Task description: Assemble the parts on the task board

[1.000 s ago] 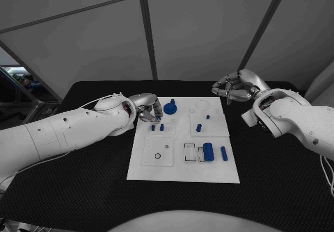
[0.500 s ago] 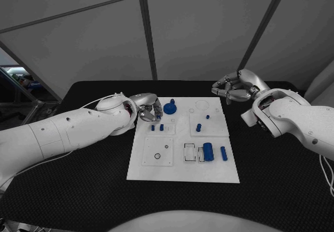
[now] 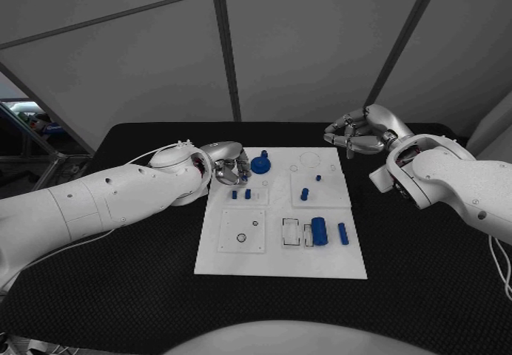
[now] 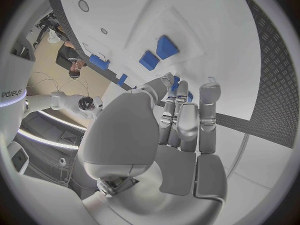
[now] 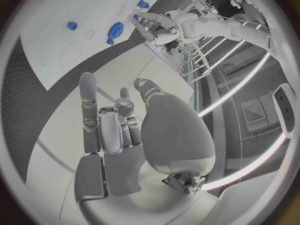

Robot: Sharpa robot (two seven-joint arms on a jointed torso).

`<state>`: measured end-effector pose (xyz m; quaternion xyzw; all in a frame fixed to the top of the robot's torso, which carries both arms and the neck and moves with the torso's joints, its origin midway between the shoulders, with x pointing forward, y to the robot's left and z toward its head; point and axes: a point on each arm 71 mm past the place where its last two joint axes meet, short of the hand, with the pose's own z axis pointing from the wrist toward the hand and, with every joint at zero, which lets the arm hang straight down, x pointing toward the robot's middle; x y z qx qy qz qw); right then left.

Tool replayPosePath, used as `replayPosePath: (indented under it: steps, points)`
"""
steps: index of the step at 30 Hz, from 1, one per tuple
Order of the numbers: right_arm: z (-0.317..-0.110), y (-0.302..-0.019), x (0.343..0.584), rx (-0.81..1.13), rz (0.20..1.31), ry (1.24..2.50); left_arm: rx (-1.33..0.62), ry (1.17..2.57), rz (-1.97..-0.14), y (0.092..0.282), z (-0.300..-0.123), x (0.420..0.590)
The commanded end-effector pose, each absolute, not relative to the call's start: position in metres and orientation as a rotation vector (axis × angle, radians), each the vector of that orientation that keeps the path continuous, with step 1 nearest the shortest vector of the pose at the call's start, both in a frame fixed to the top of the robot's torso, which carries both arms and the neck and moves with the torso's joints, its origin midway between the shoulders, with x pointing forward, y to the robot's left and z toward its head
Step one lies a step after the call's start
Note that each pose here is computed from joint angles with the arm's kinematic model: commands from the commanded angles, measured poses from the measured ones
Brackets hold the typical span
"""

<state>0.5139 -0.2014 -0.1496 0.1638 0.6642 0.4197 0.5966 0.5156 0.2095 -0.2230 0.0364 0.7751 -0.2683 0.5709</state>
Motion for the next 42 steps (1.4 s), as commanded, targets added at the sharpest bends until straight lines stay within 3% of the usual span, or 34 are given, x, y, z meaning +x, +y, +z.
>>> replayPosePath:
  steps: [1,42]
  points:
    - [-0.1482,-0.2009,0.5140,0.375,0.977,1.535,0.087,1.839,-0.627,0.2085,-0.2238,0.5160]
    - [-0.1493,-0.2036,0.5146,0.380,0.962,1.547,0.070,1.872,-0.587,0.2152,-0.2272,0.5184]
